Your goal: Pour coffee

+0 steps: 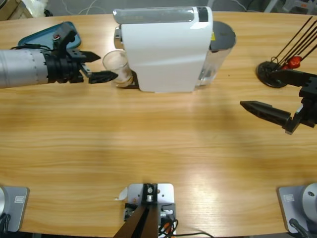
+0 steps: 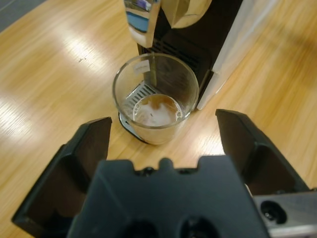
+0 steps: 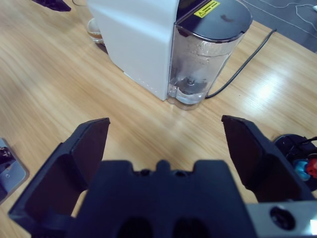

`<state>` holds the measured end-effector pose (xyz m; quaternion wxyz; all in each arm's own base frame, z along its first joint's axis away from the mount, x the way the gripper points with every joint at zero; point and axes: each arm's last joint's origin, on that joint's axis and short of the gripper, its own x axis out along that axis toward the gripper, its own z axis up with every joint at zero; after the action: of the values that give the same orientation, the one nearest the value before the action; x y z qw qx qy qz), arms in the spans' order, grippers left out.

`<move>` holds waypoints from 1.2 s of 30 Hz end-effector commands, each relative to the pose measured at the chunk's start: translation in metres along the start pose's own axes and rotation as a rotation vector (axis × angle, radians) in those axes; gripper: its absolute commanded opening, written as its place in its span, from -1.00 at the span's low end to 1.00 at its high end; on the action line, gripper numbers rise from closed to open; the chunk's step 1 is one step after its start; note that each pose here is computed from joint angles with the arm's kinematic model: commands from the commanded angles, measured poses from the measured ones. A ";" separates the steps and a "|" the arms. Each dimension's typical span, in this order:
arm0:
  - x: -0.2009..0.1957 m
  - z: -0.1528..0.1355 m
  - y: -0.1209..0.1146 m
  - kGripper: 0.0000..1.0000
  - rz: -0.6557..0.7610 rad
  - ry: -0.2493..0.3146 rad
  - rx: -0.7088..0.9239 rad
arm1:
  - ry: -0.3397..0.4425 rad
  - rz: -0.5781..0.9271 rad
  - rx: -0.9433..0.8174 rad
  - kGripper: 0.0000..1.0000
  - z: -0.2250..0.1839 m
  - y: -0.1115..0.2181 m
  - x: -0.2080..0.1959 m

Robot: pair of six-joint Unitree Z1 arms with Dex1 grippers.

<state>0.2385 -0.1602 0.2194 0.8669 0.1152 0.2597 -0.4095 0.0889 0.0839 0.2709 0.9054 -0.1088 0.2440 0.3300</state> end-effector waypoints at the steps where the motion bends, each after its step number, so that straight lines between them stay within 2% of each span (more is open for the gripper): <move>1: 0.032 -0.003 0.010 0.84 -0.033 0.027 -0.004 | 0.045 0.026 -0.006 1.00 -0.007 0.003 0.008; 10: 0.058 0.000 0.018 0.83 -0.071 0.035 -0.012 | 0.051 0.026 -0.008 1.00 -0.007 0.003 0.010; 20: 0.066 -0.006 0.020 0.82 -0.074 0.061 -0.018 | 0.065 0.032 -0.014 1.00 -0.006 0.004 0.014; 21: 0.066 -0.006 0.020 0.77 -0.073 0.059 -0.017 | 0.065 0.032 -0.015 1.00 -0.006 0.004 0.014; 25: 0.063 -0.004 0.021 0.34 -0.068 0.051 -0.015 | 0.065 0.033 -0.015 1.00 -0.006 0.004 0.014; 26: 0.062 -0.003 0.022 0.12 -0.068 0.046 -0.011 | 0.065 0.033 -0.015 1.00 -0.006 0.004 0.014; 28: 0.060 -0.002 0.024 -0.09 -0.079 0.037 -0.010 | 0.065 0.033 -0.015 1.00 -0.006 0.004 0.014; 30: 0.058 -0.002 0.025 -0.18 -0.089 0.031 -0.014 | 0.065 0.035 -0.015 1.00 -0.006 0.004 0.014; 31: 0.057 -0.001 0.026 -0.29 -0.094 0.028 -0.014 | 0.066 0.034 -0.015 1.00 -0.006 0.004 0.014; 36: 0.052 -0.004 0.023 -0.31 -0.105 0.031 -0.017 | 0.067 0.035 -0.016 1.00 -0.005 0.004 0.014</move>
<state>0.2834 -0.1802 0.1939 0.8476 0.1018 0.2769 -0.4411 0.0932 0.0890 0.2665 0.8992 -0.1147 0.2596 0.3329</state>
